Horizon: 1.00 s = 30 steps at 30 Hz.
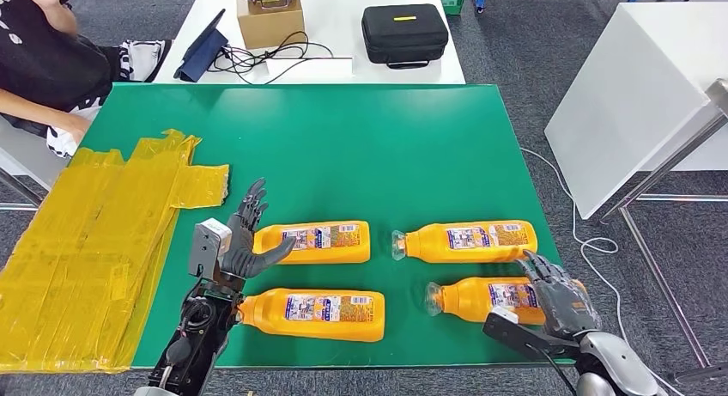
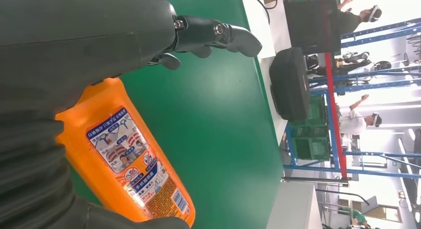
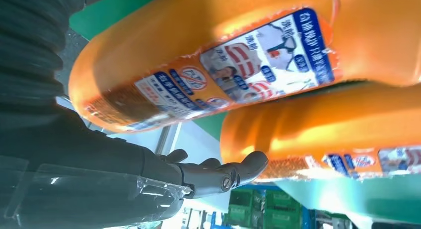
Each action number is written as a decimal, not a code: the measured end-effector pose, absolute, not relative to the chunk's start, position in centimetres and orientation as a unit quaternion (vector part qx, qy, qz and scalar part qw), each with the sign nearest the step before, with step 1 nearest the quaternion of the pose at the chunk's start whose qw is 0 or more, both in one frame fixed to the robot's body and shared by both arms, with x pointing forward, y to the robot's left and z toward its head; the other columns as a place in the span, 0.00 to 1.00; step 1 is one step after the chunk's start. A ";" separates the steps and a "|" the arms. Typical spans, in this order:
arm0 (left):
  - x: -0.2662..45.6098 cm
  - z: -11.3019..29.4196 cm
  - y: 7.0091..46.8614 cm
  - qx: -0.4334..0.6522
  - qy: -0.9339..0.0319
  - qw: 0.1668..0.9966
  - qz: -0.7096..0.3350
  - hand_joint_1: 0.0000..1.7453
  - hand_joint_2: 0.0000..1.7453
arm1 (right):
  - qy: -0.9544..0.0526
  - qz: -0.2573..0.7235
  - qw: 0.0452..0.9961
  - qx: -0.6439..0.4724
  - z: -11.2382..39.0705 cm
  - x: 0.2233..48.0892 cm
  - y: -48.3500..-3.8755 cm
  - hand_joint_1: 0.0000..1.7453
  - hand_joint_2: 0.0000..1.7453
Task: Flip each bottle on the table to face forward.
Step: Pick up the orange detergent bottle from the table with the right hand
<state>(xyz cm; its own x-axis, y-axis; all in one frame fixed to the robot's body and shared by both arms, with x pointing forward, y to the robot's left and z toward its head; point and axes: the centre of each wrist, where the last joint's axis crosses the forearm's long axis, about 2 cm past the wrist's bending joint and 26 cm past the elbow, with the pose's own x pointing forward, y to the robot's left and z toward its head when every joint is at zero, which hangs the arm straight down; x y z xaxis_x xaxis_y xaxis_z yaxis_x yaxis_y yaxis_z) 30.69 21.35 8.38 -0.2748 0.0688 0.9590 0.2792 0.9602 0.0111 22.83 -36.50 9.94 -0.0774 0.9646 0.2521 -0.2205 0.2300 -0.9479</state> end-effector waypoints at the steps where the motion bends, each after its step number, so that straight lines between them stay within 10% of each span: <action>1: 30.7 8.3 21.3 -0.109 -0.793 0.592 -0.089 0.00 1.00 | -0.528 0.508 0.580 -0.354 10.0 22.9 -36.5 0.00 1.00; 30: 31.5 8.3 21.4 -0.113 -0.787 0.600 -0.088 0.00 1.00 | -0.467 0.538 0.615 -0.339 9.2 22.3 -36.8 0.00 1.00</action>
<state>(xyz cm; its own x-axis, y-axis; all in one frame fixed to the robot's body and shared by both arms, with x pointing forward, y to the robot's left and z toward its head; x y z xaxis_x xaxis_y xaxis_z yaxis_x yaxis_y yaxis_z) 31.50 21.40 8.27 -0.2543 0.0727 0.9644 0.2834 0.9590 0.0024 22.27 -36.80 9.18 -0.0133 0.9777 0.2096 -0.3449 0.1923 -0.9187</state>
